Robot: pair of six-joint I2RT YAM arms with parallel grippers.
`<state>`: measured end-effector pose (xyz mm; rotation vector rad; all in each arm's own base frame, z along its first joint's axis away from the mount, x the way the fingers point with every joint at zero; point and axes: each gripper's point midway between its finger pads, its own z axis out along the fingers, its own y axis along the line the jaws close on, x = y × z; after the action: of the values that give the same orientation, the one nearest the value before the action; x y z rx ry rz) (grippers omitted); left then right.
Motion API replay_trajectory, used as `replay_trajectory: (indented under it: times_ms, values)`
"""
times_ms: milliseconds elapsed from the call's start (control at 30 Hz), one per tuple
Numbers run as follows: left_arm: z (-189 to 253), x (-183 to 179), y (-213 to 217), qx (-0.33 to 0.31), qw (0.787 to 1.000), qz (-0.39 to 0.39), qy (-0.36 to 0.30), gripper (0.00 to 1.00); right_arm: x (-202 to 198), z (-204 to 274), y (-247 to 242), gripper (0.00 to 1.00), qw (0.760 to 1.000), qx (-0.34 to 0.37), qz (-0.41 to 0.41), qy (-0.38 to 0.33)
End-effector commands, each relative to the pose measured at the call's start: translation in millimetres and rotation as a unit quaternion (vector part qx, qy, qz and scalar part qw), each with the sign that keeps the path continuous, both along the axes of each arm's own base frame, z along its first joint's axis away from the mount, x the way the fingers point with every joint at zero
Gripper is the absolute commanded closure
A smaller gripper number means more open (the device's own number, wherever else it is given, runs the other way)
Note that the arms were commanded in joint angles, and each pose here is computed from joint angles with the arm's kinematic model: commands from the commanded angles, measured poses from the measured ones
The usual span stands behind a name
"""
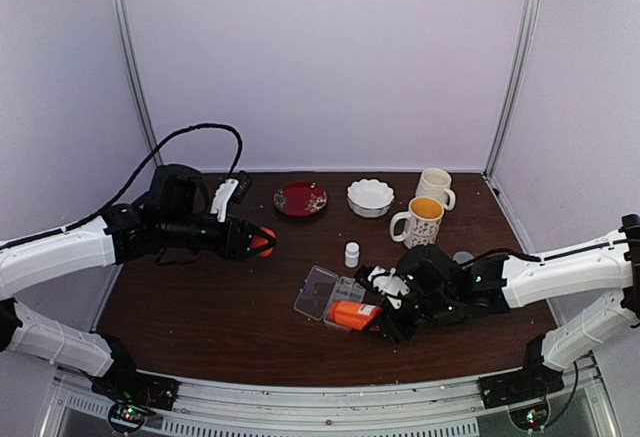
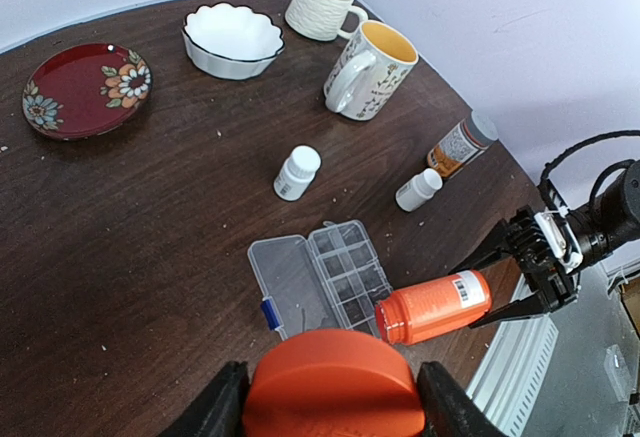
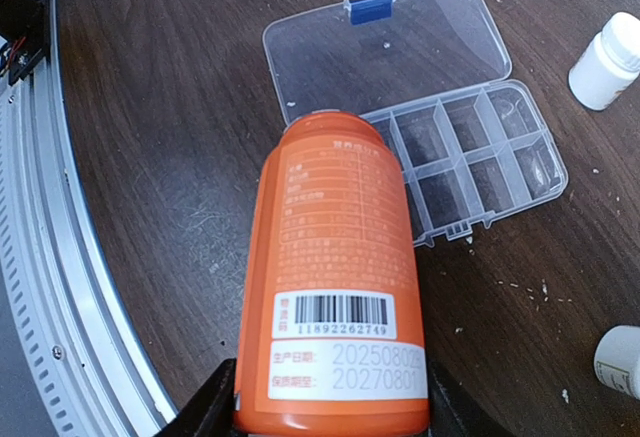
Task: Sort the pills into containers
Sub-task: Pour the pill into the compartment of the pill container.
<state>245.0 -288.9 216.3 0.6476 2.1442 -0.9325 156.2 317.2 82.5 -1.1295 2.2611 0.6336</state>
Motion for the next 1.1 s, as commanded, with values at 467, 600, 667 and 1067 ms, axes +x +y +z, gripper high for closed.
replay_trajectory:
  times_ms: [467, 600, 667, 1067]
  values:
    - [10.9, 5.1, -2.2, -0.010, 1.000, -0.001, -0.020, 1.00, 0.8, 14.6, 7.6, 1.00, 1.000, 0.022, 0.001, -0.017]
    - [10.4, 4.6, -1.5, -0.010, 1.000, -0.001, -0.021, 1.00, -0.9, 10.5, 5.8, 1.00, 1.000, 0.010, 0.005, -0.012]
    - [10.9, 4.9, -1.6, -0.010, 1.000, 0.000, -0.021, 1.00, -1.2, 15.4, 6.0, 1.00, 0.999, 0.030, 0.000, -0.016]
    - [12.8, 5.3, -3.4, -0.012, 1.000, -0.003, -0.022, 1.00, -3.4, 14.2, 8.1, 1.00, 1.000, 0.024, 0.011, -0.010]
